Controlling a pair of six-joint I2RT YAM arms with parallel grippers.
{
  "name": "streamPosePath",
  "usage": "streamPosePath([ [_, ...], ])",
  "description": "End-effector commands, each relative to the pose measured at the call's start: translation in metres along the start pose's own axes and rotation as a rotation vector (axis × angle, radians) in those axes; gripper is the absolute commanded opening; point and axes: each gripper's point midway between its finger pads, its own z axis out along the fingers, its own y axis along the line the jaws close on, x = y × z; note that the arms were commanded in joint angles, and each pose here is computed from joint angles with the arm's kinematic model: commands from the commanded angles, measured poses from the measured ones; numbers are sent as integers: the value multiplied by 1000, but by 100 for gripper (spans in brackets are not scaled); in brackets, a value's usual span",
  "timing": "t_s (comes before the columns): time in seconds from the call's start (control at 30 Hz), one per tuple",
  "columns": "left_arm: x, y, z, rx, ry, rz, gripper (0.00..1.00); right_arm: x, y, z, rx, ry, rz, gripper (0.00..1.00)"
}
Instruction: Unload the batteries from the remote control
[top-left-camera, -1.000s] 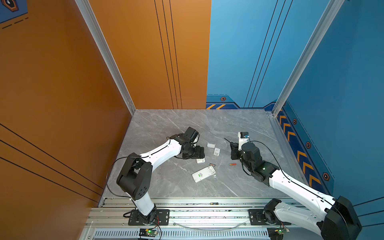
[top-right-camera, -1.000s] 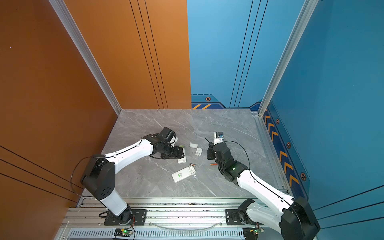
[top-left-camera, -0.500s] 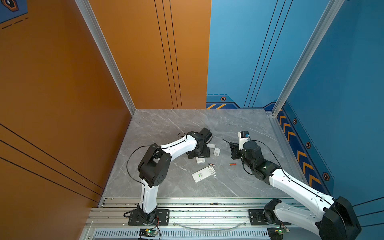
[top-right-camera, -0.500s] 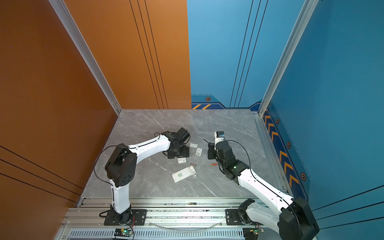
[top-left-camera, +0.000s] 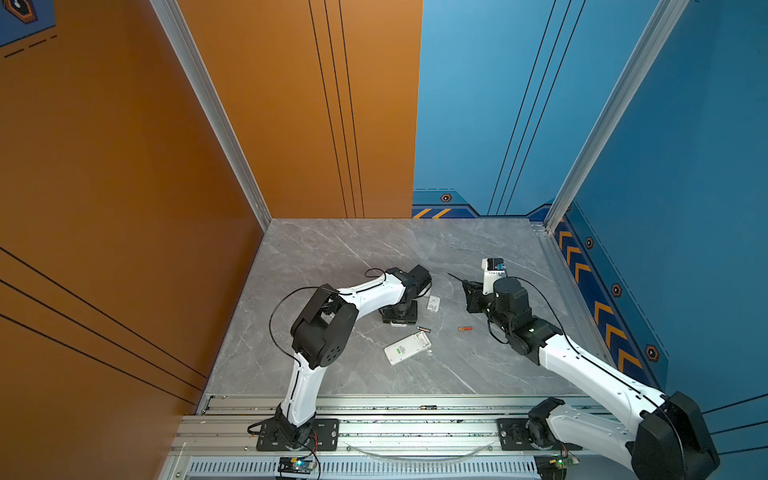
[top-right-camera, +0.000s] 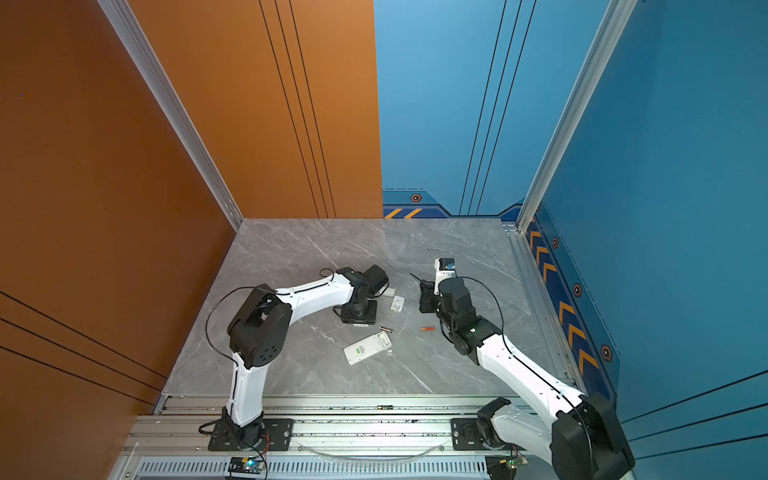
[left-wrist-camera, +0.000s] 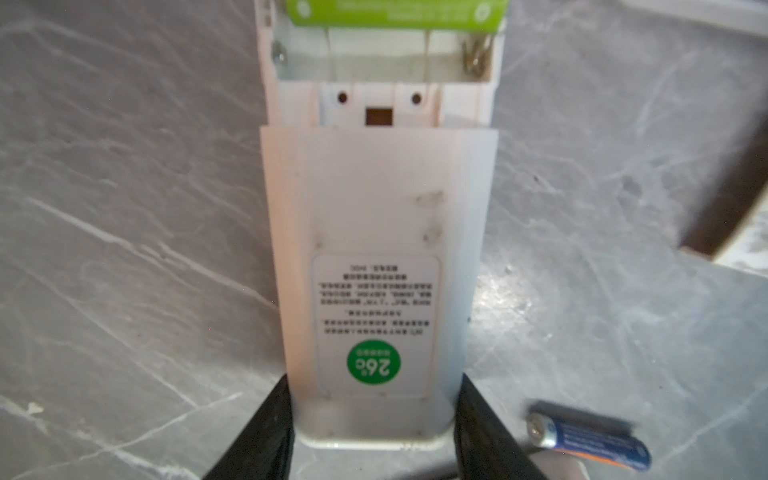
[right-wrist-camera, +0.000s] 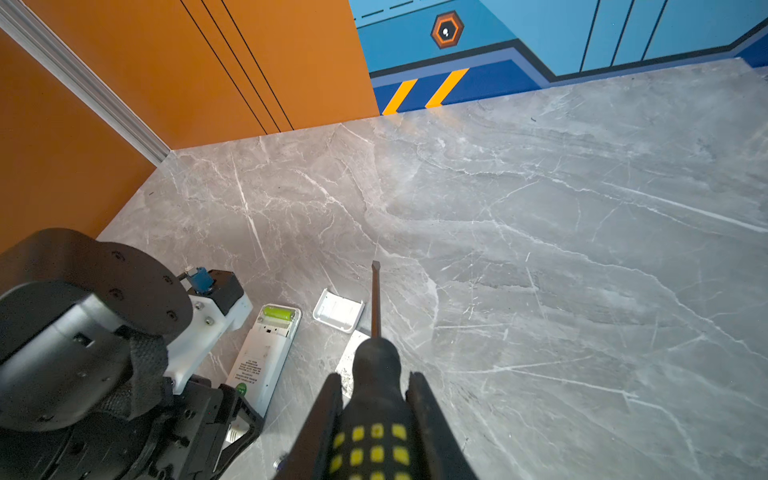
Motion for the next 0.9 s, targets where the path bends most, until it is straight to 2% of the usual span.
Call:
streamPosePath([
  [0.0,6,8,-4,-36,0,114,53,-4,10,4,-54,1,7,0],
  [0.13,8,11,-11,-11,-18,245,51,17,19,8,-93,102,-39,0],
  [0.33,16,8,-21,112,-88,511,48,38,56,9,-263,200,-101,0],
  [0.47,27,11,-19,155,-69,636,37,50,76,7,-335,253,-115,0],
  [0.6,31,19,-15,156,-57,680,36,64,87,10,-352,309,-110,0],
  [0.87,29,27,-15,139,-65,709,33,86,84,4,-236,387,-143,0],
])
